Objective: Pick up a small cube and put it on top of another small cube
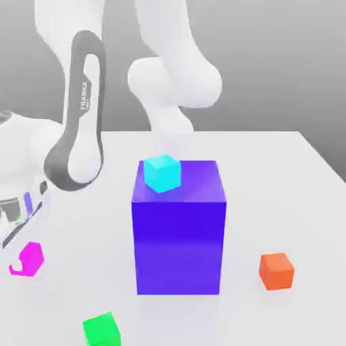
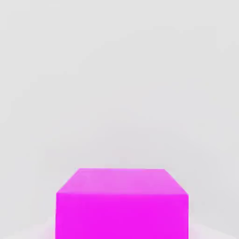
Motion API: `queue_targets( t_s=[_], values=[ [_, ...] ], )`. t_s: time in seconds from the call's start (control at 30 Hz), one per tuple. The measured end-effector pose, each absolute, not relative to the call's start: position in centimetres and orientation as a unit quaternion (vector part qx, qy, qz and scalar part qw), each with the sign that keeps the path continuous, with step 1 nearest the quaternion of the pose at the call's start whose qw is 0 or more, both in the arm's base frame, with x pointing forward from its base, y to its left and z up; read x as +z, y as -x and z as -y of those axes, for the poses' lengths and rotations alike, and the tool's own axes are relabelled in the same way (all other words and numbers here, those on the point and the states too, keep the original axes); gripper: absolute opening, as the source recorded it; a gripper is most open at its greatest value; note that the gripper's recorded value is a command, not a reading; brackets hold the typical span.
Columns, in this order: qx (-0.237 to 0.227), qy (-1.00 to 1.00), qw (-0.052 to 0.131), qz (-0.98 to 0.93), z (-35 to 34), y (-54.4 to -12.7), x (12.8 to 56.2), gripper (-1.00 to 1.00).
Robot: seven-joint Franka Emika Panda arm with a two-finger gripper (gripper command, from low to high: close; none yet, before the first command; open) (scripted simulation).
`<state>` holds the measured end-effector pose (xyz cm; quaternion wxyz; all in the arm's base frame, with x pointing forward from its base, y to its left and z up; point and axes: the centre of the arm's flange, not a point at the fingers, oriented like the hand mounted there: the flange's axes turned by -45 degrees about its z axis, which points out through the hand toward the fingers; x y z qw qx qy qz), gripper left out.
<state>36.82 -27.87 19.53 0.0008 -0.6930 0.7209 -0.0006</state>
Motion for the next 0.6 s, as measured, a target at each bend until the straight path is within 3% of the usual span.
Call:
queue_targets(
  t_s=[0.33, 0.47, 0.5, 0.6],
  values=[
    [0.000, 0.924, 0.001, -0.383, 13.6, -48.7, 23.9, -1.00],
    [0.000, 0.938, 0.000, -0.347, 12.0, -49.6, 19.8, -1.00],
    [0.000, 0.938, 0.000, -0.346, 11.9, -49.6, 18.6, 1.00],
    [0.000, 0.938, 0.000, -0.346, 11.9, -49.6, 18.6, 1.00]
  ],
)
